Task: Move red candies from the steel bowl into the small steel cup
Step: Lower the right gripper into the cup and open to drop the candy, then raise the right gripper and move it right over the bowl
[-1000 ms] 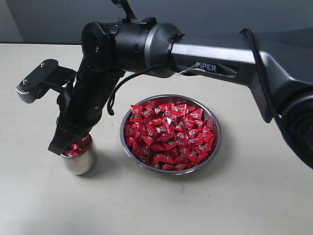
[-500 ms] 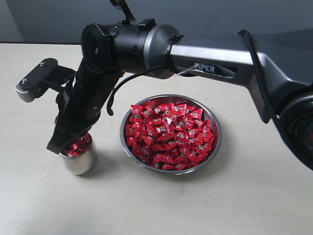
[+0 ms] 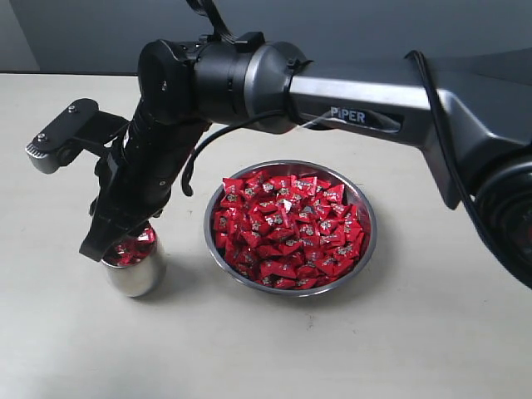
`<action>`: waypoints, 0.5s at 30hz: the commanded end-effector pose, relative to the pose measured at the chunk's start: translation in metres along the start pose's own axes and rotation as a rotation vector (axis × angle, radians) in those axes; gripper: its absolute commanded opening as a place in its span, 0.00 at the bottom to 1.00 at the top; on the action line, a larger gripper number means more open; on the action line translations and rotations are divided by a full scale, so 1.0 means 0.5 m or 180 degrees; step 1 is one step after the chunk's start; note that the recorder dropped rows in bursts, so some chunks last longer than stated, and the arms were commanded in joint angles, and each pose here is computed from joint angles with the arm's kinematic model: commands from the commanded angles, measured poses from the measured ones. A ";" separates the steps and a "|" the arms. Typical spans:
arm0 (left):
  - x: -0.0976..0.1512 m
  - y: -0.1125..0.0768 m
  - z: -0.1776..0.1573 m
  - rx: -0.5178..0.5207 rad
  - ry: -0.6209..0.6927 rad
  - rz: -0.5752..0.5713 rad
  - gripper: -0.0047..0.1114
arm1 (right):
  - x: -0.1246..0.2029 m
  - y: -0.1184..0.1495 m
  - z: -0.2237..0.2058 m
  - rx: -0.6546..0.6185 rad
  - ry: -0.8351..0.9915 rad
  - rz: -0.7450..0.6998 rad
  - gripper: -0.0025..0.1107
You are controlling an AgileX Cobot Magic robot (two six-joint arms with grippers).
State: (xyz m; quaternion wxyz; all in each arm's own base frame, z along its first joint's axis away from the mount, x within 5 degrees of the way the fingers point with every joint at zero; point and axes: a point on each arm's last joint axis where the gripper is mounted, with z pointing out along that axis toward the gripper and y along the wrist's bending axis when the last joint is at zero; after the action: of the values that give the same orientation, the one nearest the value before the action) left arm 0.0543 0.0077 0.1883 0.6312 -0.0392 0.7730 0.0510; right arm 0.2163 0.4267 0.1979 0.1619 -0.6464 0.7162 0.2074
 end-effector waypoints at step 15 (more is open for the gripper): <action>0.002 0.000 0.000 0.0000 -0.0007 -0.0011 0.04 | -0.008 0.001 -0.027 0.0073 -0.0034 -0.0112 0.35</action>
State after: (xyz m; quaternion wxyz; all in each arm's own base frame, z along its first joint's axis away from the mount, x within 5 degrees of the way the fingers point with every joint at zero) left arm 0.0543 0.0077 0.1883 0.6312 -0.0392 0.7730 0.0510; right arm 0.2152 0.4254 0.1982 0.1542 -0.6492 0.7158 0.2058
